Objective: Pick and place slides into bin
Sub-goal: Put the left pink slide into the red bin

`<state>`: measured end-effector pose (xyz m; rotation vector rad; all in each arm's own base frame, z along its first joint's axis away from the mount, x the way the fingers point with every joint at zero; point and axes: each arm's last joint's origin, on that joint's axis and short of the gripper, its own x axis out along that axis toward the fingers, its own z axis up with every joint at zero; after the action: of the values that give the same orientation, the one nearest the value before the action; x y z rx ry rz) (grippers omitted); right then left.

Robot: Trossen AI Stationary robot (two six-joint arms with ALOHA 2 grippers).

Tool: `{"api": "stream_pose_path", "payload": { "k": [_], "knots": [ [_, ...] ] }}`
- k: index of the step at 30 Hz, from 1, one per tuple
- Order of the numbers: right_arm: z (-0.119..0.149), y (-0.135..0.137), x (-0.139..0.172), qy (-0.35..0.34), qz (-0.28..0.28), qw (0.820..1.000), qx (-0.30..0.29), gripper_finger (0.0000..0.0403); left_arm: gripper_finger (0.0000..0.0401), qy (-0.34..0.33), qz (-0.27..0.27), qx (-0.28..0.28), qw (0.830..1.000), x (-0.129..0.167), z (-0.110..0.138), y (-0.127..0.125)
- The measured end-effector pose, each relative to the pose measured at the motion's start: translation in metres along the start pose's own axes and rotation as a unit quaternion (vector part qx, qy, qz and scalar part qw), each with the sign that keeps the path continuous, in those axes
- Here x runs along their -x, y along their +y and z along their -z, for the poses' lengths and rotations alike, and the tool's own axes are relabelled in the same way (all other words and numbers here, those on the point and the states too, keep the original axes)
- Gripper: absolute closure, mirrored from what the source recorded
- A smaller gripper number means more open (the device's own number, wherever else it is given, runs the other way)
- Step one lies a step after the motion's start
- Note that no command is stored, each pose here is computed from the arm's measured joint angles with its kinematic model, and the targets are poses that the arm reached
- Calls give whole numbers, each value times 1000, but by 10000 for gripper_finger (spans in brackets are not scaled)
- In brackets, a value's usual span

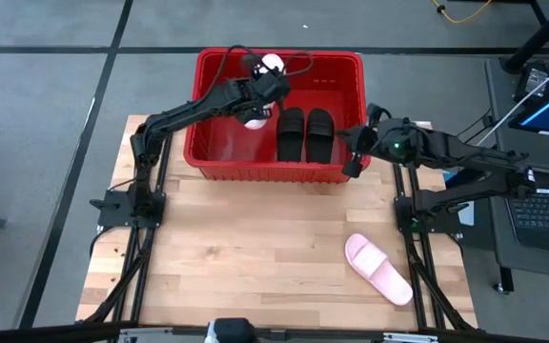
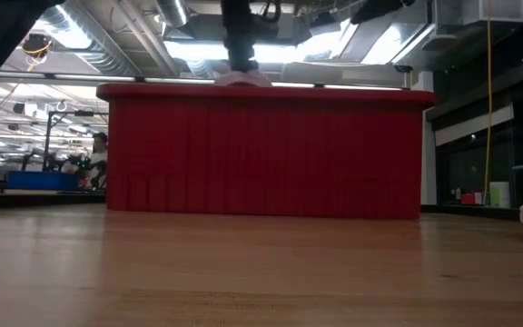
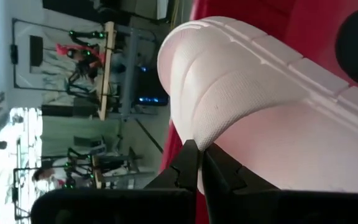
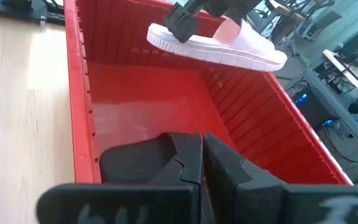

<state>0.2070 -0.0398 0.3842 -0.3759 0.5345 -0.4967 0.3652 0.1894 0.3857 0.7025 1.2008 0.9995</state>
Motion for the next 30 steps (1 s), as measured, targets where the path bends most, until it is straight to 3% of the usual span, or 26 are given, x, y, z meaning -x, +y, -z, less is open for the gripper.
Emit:
{"api": "stream_pose_path", "payload": {
  "k": [8,21,30],
  "knots": [
    [5,6,-9,37,-12,999,5,386,398,22,1,72,997,-8,7,-1],
    [3,7,-12,27,-13,999,-14,398,398,63,67,67,994,-31,20,-53],
    [2,7,-12,21,-11,1000,-14,396,398,73,62,79,992,-42,25,-71]
  ]
}}
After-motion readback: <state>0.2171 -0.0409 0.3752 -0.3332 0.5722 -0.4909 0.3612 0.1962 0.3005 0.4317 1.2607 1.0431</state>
